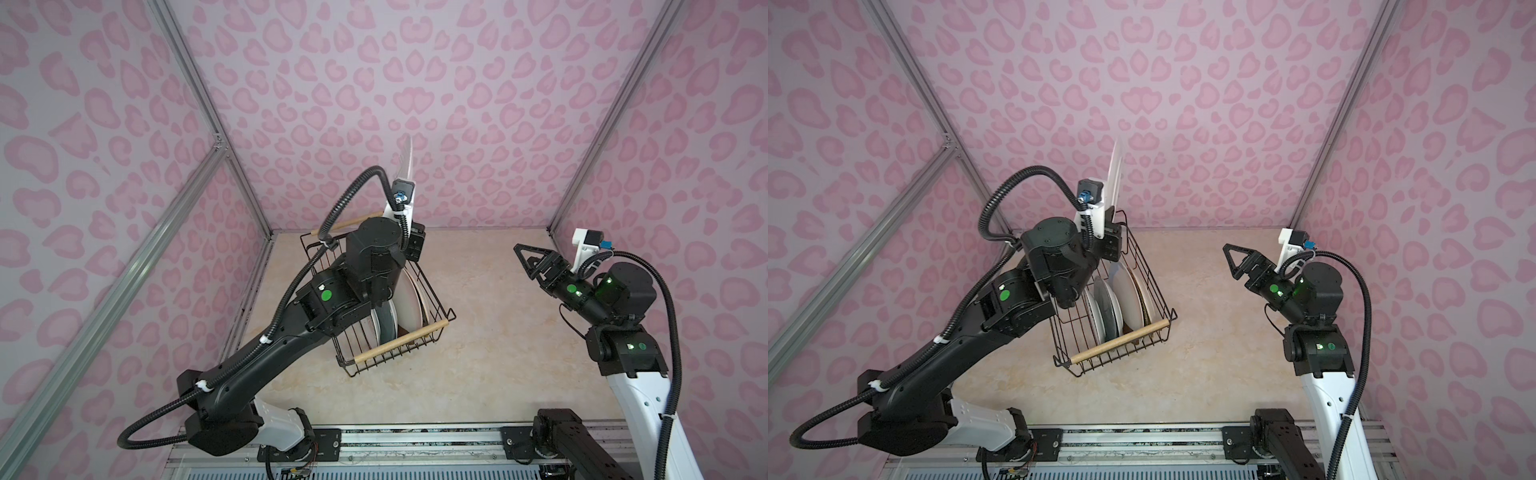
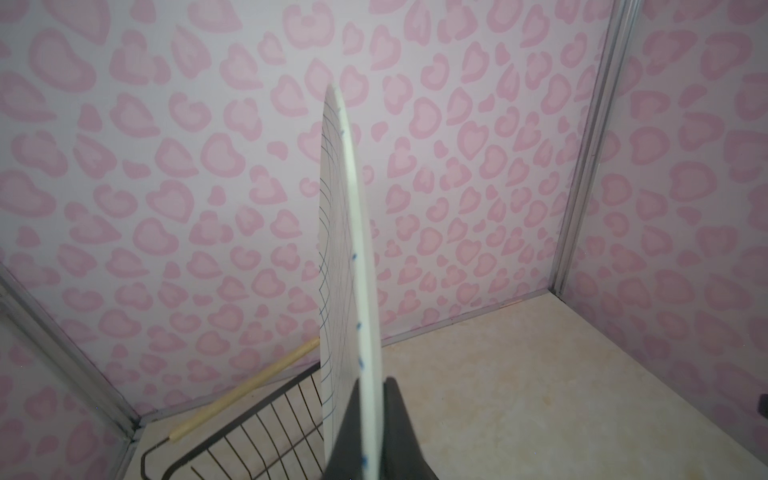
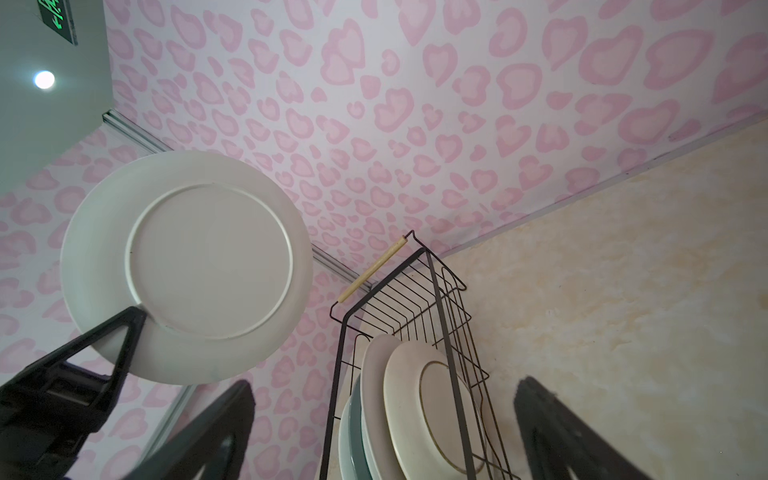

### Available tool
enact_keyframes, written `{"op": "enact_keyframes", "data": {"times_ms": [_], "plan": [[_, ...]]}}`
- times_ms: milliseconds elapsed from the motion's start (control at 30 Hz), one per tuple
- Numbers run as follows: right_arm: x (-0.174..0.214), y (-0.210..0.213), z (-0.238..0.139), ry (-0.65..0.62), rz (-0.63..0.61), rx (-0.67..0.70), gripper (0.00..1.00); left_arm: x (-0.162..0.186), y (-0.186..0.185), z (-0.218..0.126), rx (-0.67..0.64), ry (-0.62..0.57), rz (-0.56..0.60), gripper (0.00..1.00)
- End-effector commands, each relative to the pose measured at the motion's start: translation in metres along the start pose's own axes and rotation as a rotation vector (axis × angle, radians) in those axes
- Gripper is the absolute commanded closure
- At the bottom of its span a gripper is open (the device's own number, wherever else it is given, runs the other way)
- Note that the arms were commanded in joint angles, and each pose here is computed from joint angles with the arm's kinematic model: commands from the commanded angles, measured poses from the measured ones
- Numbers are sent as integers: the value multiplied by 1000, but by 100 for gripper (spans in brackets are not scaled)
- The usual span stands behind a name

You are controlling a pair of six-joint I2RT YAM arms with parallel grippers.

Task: Load the plates into the dish rack
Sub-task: 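Grasp the grid plate's rim with the left gripper and open the right gripper, then lower the grid plate into the rack slot nearest the robot with the left gripper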

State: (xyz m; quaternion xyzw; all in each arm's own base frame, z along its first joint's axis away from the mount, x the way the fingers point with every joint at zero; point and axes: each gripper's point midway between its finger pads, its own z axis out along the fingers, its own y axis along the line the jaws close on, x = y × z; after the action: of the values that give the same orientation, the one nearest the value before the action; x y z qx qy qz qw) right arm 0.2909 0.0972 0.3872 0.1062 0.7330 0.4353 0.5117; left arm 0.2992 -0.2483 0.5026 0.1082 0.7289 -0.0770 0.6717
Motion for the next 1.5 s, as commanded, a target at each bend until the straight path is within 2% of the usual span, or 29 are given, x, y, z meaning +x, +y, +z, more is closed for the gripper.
{"op": "enact_keyframes", "data": {"times_ms": [0, 133, 300, 400, 600, 833, 1100, 1467], "plan": [[1, 2, 13, -30, -126, -13, 3, 27, 39, -25, -70, 132, -212, 96], [27, -4, 39, 15, -218, -16, 3, 45, 70, -54, -81, 184, -377, 96], [58, -18, 69, 77, -242, -44, 3, 67, 103, -77, -160, 232, -516, 96], [73, -20, 78, 105, -279, -62, 3, 84, 111, -80, -192, 266, -595, 96], [101, -22, 82, 150, -316, -123, 3, 125, 113, -69, -248, 379, -679, 96], [123, -24, 78, 164, -341, -139, 3, 165, 106, -46, -269, 512, -705, 96], [124, 7, 56, 105, -414, -257, 3, 200, 102, -28, -296, 637, -685, 96], [134, 13, 59, 136, -424, -283, 3, 239, 95, -29, -294, 787, -652, 96]]}}
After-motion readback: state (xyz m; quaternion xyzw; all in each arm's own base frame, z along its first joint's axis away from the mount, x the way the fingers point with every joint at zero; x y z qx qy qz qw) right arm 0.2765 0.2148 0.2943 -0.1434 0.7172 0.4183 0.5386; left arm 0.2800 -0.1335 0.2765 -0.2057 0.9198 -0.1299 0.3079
